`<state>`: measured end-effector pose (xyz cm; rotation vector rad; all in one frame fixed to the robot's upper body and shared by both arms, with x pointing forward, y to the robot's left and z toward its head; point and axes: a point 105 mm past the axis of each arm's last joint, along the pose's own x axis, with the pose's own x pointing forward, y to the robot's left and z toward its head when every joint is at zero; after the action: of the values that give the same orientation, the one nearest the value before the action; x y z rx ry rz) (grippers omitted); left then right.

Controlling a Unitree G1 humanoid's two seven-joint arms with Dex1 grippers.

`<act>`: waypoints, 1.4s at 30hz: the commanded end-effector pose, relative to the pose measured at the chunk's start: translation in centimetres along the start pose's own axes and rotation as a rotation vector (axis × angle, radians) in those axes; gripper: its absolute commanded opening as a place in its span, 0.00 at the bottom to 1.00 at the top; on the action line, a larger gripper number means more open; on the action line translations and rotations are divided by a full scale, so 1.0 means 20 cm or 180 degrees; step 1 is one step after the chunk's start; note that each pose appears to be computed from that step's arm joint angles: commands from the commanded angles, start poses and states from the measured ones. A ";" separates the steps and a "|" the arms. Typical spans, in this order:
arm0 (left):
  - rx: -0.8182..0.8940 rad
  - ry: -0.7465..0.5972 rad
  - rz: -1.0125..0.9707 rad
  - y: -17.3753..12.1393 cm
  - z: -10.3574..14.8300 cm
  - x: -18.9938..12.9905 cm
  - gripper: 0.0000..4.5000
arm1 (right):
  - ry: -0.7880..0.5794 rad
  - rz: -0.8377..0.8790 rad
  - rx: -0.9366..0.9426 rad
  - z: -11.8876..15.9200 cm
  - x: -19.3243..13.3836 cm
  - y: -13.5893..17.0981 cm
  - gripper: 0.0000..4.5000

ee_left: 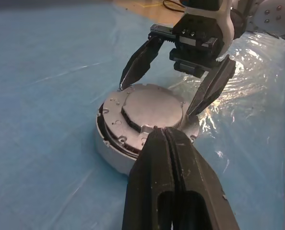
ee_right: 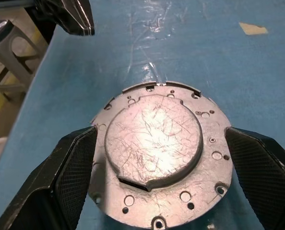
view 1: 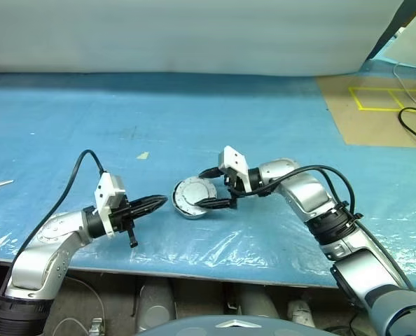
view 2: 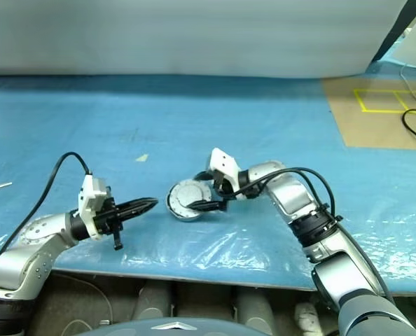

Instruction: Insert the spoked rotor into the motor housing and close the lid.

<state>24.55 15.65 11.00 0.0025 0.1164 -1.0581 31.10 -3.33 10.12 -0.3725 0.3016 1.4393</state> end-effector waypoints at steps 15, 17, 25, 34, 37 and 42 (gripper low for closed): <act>0.0080 0.0009 0.0050 0.00 -0.01 -0.01 0.00 | 0.0126 0.0098 -0.0407 -0.02 0.03 0.02 0.99; 0.0069 -0.0008 0.0046 0.00 -0.01 0.00 0.00 | 0.0209 0.0060 -0.0446 -0.05 0.05 0.02 0.90; 0.0057 -0.0091 0.0032 -0.01 0.02 0.03 0.00 | 0.0217 0.0077 -0.0488 -0.06 0.05 0.02 0.66; 0.0143 -0.0039 0.0138 0.04 0.01 0.00 0.00 | -0.0071 0.0069 -0.0334 0.04 0.04 0.01 0.66; 0.0175 -0.0033 0.0176 0.07 0.02 -0.01 0.00 | -0.0097 0.0041 -0.0392 0.06 0.04 0.00 0.66; 0.0169 -0.0039 0.0213 0.08 0.02 -0.01 0.00 | -0.0096 0.0037 -0.0457 0.08 0.07 0.01 0.66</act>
<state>25.60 16.23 10.49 0.0180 0.1113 -1.0049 31.09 -2.00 9.73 -0.4504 0.2336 1.4749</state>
